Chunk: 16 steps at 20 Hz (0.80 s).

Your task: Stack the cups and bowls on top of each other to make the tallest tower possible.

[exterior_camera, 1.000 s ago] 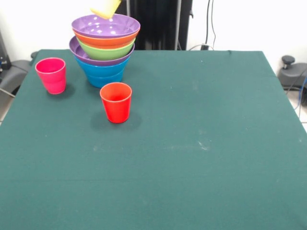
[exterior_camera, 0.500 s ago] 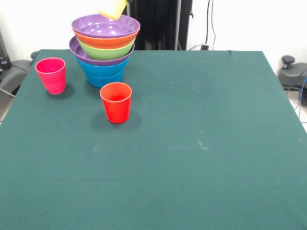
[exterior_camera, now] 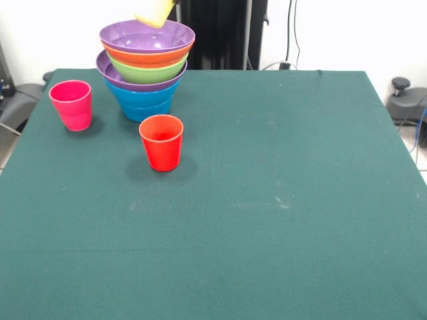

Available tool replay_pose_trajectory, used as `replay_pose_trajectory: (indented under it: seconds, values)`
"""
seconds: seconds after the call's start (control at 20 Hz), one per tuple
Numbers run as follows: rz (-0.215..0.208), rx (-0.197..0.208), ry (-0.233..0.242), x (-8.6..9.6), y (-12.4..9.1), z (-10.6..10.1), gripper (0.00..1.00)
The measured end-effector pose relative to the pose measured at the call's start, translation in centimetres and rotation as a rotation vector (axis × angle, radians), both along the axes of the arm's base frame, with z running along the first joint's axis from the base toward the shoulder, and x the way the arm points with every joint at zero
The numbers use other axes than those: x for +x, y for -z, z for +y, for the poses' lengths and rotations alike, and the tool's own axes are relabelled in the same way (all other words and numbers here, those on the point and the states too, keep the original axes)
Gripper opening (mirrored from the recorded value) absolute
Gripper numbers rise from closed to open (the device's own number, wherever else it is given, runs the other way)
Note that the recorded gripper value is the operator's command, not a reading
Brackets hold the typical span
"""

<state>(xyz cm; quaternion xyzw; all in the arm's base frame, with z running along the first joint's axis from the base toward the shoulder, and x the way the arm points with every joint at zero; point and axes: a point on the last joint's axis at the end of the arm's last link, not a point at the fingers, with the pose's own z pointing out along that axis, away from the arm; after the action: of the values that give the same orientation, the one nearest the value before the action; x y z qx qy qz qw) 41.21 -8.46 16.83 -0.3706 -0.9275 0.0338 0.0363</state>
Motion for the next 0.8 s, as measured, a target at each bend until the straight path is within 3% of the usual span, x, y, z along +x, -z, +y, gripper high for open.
replay_pose_trajectory:
  seconds: [0.2, 0.25, 0.8]
  values:
    - [-0.010, -0.010, -0.007, -0.8, 0.4, -0.6, 0.00]
    - [-0.011, -0.015, -0.020, -1.3, 0.8, -0.9, 1.00]
    - [-0.033, -0.044, -0.082, -1.6, 1.2, -1.0, 1.00]
